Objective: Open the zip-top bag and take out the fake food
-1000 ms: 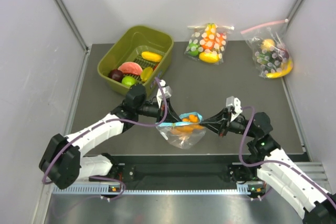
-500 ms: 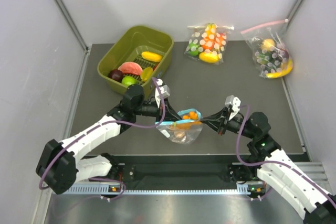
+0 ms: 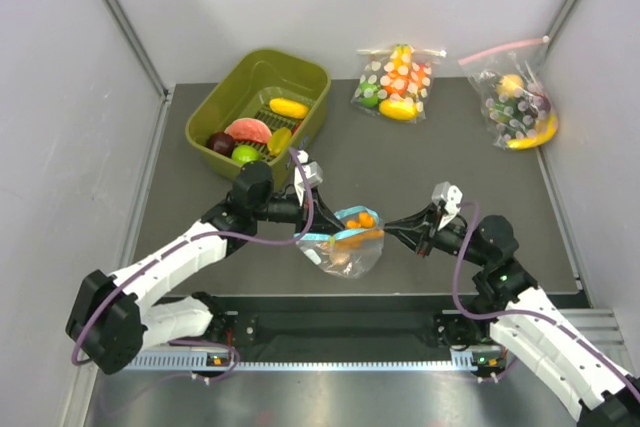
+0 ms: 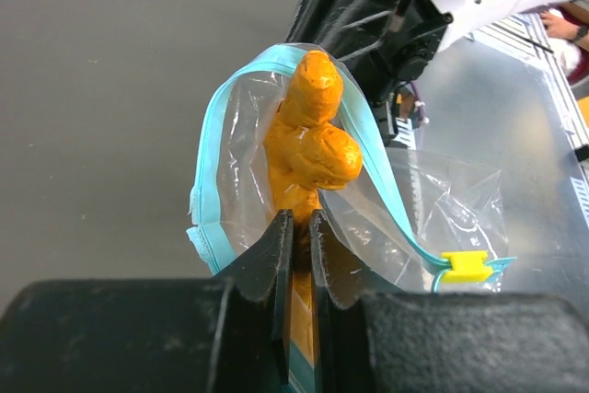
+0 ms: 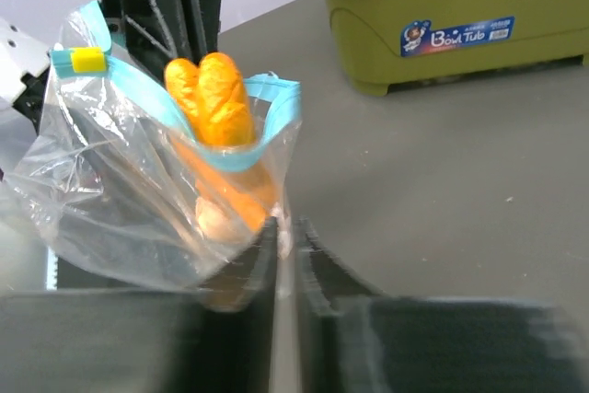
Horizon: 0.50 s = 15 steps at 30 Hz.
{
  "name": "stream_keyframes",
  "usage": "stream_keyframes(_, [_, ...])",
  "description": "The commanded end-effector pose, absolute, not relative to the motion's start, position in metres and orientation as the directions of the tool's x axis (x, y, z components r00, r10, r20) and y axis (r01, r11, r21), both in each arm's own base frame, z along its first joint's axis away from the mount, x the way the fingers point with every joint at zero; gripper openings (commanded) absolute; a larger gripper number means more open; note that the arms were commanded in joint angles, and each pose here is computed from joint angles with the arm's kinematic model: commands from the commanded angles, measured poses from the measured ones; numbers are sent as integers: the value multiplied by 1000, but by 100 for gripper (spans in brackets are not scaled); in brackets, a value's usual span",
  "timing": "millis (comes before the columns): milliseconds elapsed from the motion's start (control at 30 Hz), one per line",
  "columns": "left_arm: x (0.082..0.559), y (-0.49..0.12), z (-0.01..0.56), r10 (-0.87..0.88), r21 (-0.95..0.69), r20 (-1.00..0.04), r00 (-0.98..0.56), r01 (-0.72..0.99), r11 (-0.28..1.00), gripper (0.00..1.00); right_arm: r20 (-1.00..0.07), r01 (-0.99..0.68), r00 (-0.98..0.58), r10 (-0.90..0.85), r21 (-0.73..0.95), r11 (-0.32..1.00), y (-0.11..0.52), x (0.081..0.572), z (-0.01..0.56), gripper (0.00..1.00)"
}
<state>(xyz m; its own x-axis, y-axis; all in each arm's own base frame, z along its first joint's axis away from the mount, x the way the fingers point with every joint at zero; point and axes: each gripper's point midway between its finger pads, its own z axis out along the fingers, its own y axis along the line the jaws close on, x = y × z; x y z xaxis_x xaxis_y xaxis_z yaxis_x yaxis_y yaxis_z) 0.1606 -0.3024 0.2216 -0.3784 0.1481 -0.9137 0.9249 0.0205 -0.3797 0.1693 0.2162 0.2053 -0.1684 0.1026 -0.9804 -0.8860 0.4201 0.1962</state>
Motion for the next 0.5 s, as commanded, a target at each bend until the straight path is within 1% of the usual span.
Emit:
stream_keyframes(0, [172,-301,240,107,-338,-932,-346,937,87,0,-986,-907,-98,131,143,395,216,162,229,17])
stream_keyframes(67, [187,-301,238,97,-337,-930,-356,926,169,0,-986,-903,-104,130,149,402,215,162,231,34])
stream_keyframes(100, [201,-299,234,85,-331,-929,-360,911,246,0,-986,-901,-104,131,149,406,214,163,232,42])
stream_keyframes(133, [208,-300,230,85,-339,-924,-374,899,277,0,-986,-902,-104,134,150,404,214,162,235,53])
stream_keyframes(167, [214,-300,229,83,-341,-921,-381,890,303,0,-985,-901,-103,139,151,406,215,163,237,57])
stream_keyframes(200, [221,-300,227,77,-337,-921,-382,880,335,0,-983,-899,-115,144,164,406,215,164,237,67])
stream_keyframes(300, [236,-304,217,59,-352,-913,-403,853,385,0,-982,-903,-131,135,175,391,220,167,233,71])
stream_keyframes(333, [246,-304,206,57,-363,-903,-426,827,429,0,-982,-905,-140,130,180,385,222,168,231,74])
stream_keyframes(400, [257,-305,192,62,-365,-893,-445,798,479,0,-979,-905,-145,141,189,381,226,171,229,78])
stream_keyframes(467, [271,-302,182,57,-355,-888,-457,757,548,0,-978,-904,-139,157,190,384,229,173,230,78])
